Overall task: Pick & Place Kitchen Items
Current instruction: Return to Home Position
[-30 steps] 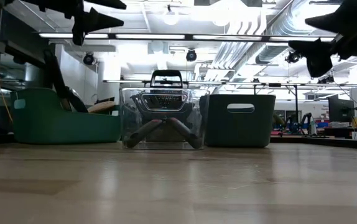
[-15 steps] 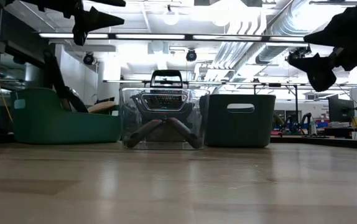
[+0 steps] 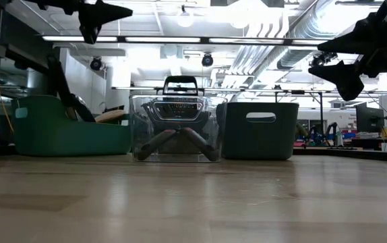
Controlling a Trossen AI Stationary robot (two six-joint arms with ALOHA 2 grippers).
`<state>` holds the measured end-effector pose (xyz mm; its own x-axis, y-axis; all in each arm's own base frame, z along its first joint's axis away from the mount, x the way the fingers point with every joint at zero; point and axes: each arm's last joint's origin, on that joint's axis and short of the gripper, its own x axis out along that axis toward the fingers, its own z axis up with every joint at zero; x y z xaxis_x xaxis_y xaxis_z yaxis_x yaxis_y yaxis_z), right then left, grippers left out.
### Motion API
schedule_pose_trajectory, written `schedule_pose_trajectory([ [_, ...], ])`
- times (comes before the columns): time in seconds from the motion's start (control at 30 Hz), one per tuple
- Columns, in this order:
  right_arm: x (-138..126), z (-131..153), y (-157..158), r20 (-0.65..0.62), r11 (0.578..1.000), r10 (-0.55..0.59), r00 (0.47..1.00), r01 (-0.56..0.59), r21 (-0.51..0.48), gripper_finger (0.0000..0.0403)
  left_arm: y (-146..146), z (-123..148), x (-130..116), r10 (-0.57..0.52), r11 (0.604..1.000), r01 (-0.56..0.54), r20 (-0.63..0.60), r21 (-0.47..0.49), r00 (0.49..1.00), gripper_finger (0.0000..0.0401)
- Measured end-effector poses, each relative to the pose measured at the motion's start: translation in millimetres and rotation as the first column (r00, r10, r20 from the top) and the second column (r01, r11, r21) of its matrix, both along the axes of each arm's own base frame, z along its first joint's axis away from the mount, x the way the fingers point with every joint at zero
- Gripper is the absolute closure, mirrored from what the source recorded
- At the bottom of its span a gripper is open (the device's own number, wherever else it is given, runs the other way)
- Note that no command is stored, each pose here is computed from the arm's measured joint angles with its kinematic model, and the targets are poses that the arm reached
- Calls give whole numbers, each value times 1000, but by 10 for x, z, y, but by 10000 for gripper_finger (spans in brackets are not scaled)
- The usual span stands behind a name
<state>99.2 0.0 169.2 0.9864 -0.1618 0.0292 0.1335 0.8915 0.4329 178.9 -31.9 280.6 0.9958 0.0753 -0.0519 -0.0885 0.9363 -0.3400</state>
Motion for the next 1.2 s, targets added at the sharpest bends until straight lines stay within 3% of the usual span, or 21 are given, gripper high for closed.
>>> schedule_pose_trajectory([
  [0.17,0,-2,0,-1,1000,0,1000,0,0,135,20,-37,-204,-96,995,95,34,42,995,217],
  [0.5,0,-3,0,-2,1000,0,1000,0,-1,135,105,-581,-715,-195,979,201,166,-24,967,217],
  [0.77,0,-4,0,-2,1000,0,1000,0,-1,135,147,-776,-876,-170,984,177,266,-2,949,217],
  [0.97,0,-3,0,-2,1000,0,1000,0,-1,135,146,-893,-866,-169,985,174,261,3,951,217],
  [1.03,0,-3,0,-2,1000,0,1000,0,-1,135,148,-901,-864,-162,987,155,258,48,952,217],
  [1.2,1,-5,0,-2,1000,-1,1000,1,-1,135,174,-920,-858,-80,965,17,229,262,970,217],
])
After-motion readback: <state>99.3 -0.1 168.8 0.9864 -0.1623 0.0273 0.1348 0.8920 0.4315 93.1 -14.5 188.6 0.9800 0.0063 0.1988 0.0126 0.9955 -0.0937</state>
